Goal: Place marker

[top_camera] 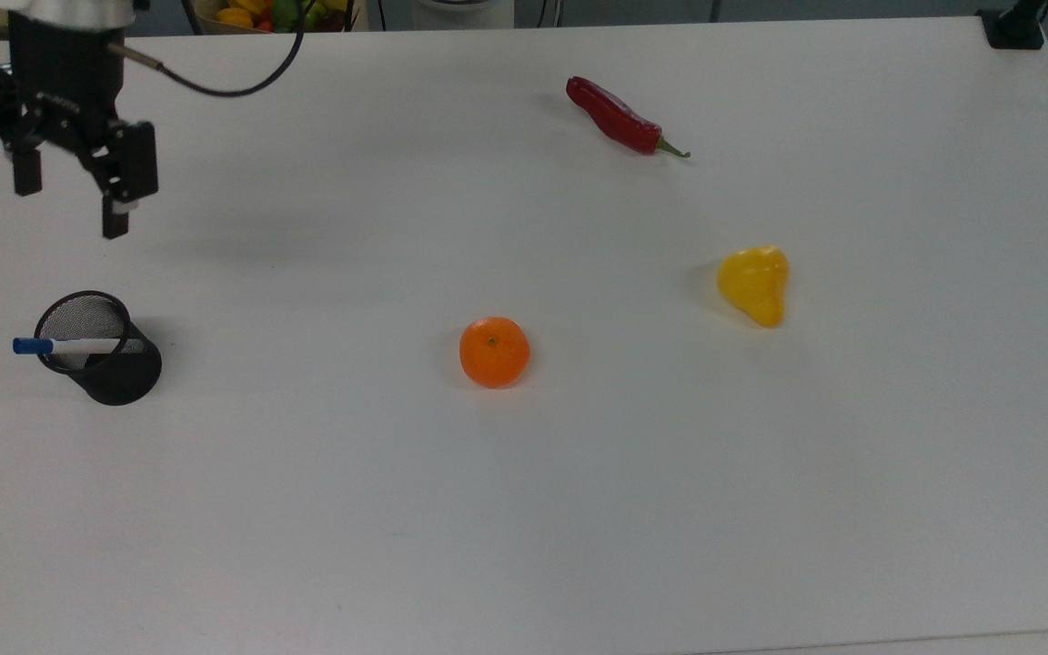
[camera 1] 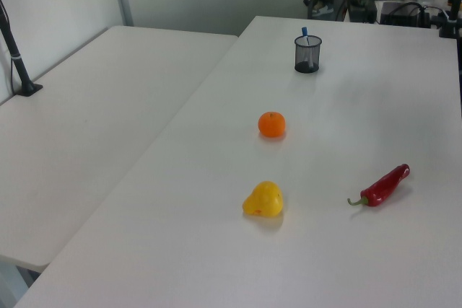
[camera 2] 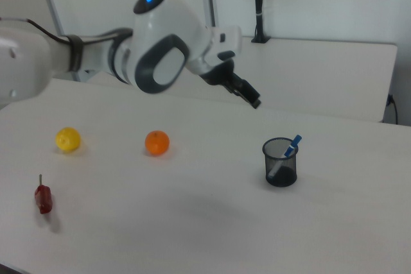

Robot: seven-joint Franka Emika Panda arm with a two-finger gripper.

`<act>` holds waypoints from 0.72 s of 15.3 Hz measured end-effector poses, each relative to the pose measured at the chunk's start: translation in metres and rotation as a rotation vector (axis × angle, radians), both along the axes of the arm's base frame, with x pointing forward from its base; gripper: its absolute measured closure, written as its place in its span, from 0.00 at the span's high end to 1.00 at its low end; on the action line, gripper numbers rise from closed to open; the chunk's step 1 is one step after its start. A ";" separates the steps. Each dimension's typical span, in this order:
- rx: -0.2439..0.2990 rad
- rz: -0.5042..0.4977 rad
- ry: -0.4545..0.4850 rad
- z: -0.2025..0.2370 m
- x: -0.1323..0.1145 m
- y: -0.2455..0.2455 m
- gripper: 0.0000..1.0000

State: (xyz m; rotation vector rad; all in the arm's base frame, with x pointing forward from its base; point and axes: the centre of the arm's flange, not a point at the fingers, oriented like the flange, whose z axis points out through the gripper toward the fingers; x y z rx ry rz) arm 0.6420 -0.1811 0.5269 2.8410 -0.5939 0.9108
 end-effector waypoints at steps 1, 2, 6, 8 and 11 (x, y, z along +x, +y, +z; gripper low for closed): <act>0.028 0.015 0.041 0.010 -0.006 0.011 1.00; 0.060 0.038 0.096 0.021 -0.014 0.027 1.00; 0.163 0.105 0.333 0.055 -0.045 0.093 1.00; 0.188 0.126 0.418 0.068 -0.055 0.124 1.00; 0.195 0.177 0.487 0.070 -0.059 0.174 1.00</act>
